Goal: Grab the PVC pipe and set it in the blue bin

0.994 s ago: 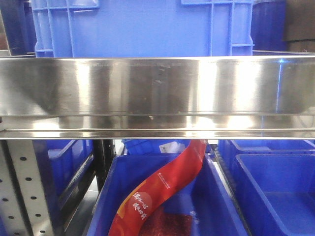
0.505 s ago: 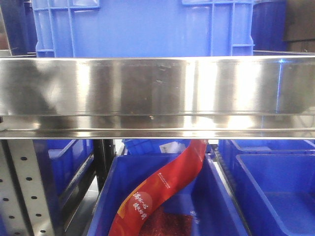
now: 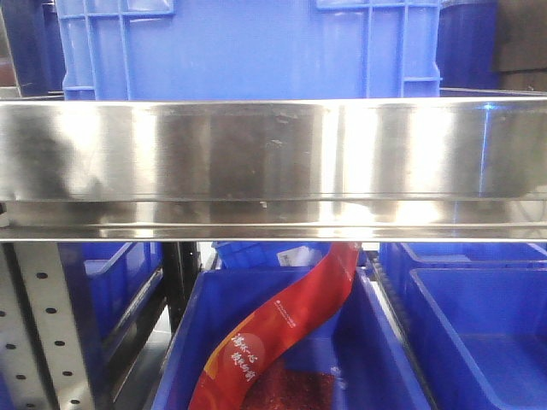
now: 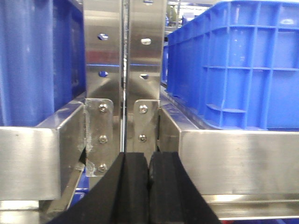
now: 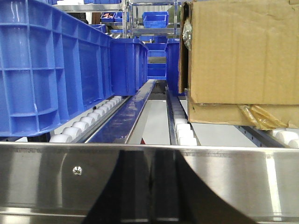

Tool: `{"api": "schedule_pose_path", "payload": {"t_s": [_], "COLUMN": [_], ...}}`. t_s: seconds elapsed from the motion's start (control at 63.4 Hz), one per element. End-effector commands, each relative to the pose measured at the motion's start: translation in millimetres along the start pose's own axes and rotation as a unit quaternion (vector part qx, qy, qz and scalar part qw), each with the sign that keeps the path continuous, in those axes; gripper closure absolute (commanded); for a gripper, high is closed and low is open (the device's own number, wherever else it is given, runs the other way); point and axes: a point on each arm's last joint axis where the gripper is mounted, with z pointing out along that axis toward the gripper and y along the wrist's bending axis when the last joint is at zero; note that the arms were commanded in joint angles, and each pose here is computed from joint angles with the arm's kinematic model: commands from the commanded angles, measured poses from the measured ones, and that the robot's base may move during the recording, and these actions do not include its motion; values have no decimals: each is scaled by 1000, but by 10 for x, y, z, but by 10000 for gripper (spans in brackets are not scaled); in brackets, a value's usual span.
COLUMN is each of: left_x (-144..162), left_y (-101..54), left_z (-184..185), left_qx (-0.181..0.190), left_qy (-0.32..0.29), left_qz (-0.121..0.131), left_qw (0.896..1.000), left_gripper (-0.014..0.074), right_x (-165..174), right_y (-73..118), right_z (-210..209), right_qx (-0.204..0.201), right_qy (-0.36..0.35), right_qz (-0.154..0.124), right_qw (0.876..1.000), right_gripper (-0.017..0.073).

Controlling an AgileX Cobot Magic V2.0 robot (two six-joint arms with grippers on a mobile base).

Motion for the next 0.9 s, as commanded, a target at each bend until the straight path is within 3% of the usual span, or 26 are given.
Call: {"api": "schedule_pose_path", "payload": {"t_s": [0.0,0.884], "left_x": [-21,-21], "left_y": [4,4], "left_z": [-5,-5], "left_qx": [-4,-4], "left_qy": [-11,-11], "left_qz": [1,1], "left_qw": [1000,1000], "left_gripper": [704,704], "right_x": [-13,-13], "right_y": [0,0], "right_z": [-2,-2], "right_qx": [-1,-1], "right_qy": [-9,-9], "right_qz": [-3,-3], "right_qw": [1000,1000], "right_gripper": [727,727]}}
